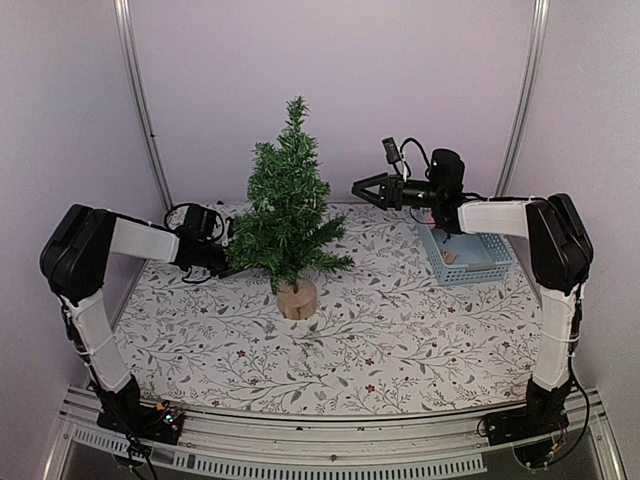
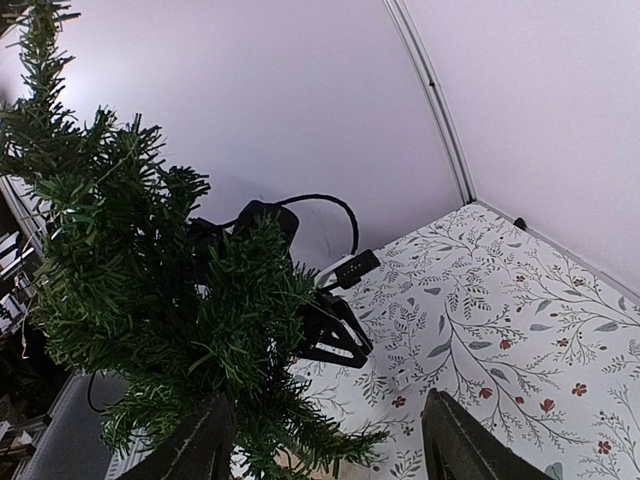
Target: Decorate the small christmas tree
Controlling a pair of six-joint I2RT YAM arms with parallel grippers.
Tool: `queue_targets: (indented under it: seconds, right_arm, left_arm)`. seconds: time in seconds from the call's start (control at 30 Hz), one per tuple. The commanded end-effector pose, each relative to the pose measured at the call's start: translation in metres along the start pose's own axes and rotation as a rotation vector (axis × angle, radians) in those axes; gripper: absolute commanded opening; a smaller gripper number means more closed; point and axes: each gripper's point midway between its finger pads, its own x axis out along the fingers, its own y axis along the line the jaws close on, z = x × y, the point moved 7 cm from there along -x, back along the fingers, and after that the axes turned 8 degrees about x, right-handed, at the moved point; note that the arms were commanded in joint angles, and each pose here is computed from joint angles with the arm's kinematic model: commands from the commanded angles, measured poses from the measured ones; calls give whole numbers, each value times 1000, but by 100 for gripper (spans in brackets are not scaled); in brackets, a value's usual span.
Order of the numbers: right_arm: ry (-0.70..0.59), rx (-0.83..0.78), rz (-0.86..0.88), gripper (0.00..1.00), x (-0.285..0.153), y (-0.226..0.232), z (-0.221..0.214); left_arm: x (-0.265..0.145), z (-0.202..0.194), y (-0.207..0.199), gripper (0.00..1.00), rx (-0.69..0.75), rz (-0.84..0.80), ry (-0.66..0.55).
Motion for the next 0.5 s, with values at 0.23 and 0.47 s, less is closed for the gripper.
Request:
queue_targets:
  seconds: [0.23, 0.47]
  right_arm:
    - [-1, -11, -10, 68, -3, 1, 1]
    - [-1, -11, -11, 68, -3, 0, 1]
  left_arm:
    - [27, 16, -3, 59, 14, 1, -15]
    - [43, 23, -10, 57, 31, -3, 15]
